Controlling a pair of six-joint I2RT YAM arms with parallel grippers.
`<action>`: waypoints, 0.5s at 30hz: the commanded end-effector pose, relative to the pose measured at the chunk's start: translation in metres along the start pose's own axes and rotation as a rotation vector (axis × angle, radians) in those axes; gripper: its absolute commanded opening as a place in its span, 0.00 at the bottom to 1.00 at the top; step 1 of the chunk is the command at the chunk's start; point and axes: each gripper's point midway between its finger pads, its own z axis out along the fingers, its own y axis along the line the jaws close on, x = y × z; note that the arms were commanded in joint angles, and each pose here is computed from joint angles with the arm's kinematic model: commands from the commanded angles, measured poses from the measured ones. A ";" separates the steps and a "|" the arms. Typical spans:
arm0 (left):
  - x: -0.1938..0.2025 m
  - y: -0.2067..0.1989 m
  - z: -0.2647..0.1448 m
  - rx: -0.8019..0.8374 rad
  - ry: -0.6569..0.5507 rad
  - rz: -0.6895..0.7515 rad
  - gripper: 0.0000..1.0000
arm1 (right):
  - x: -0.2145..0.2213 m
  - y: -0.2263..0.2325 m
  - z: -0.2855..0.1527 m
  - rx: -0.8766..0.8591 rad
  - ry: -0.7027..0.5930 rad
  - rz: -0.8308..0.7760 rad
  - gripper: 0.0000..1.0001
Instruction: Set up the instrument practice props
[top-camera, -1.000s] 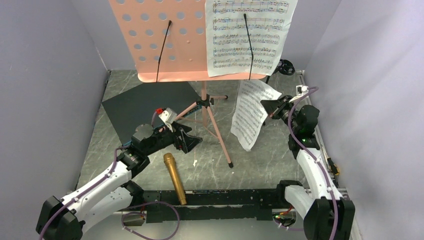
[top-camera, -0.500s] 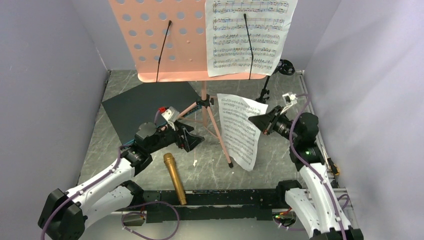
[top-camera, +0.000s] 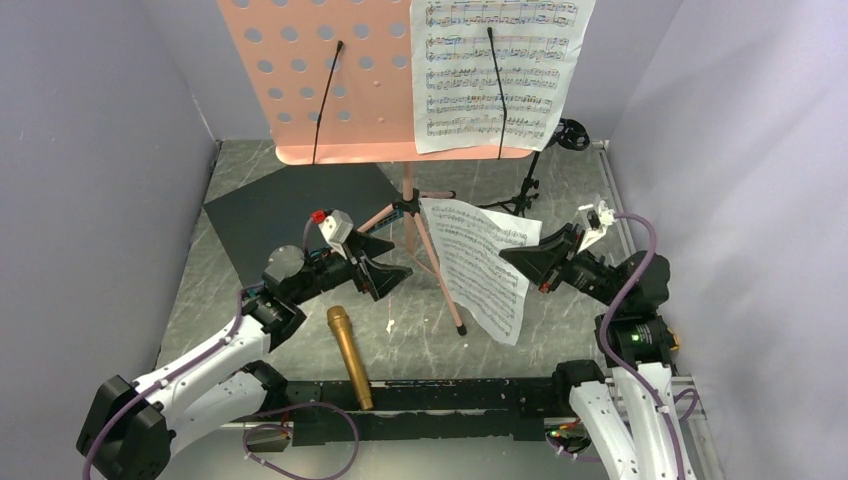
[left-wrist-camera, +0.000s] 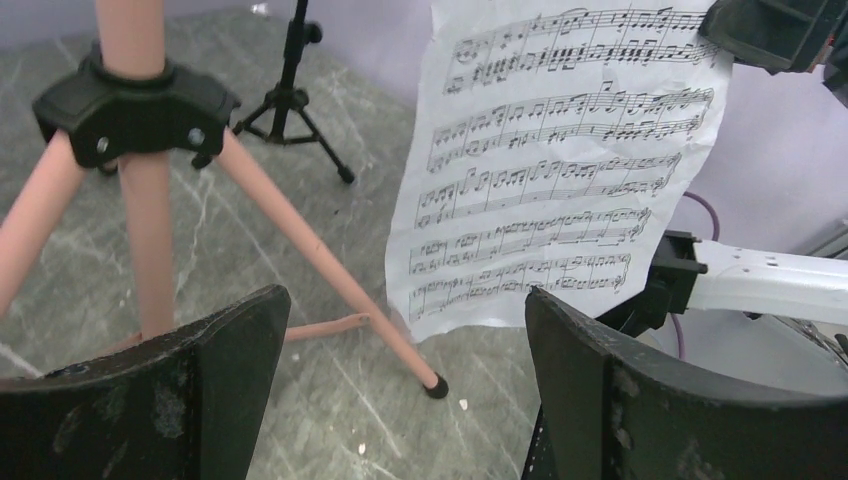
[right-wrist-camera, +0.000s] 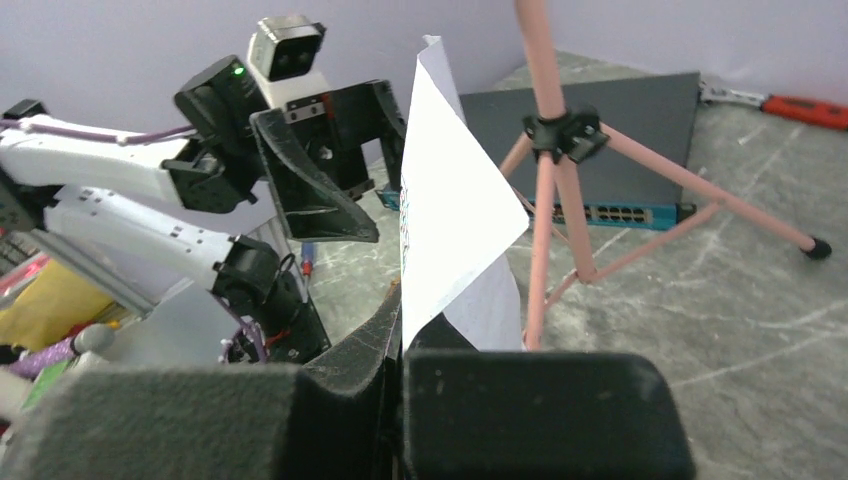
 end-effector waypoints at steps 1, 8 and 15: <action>-0.035 -0.030 -0.004 0.133 -0.130 0.122 0.93 | -0.026 0.039 -0.006 -0.135 -0.033 -0.137 0.00; -0.049 -0.050 -0.004 0.246 -0.186 0.194 0.93 | -0.046 0.061 -0.005 -0.236 -0.078 -0.140 0.00; -0.057 -0.064 0.001 0.329 -0.183 0.182 0.90 | -0.051 0.062 0.005 -0.283 -0.115 -0.113 0.00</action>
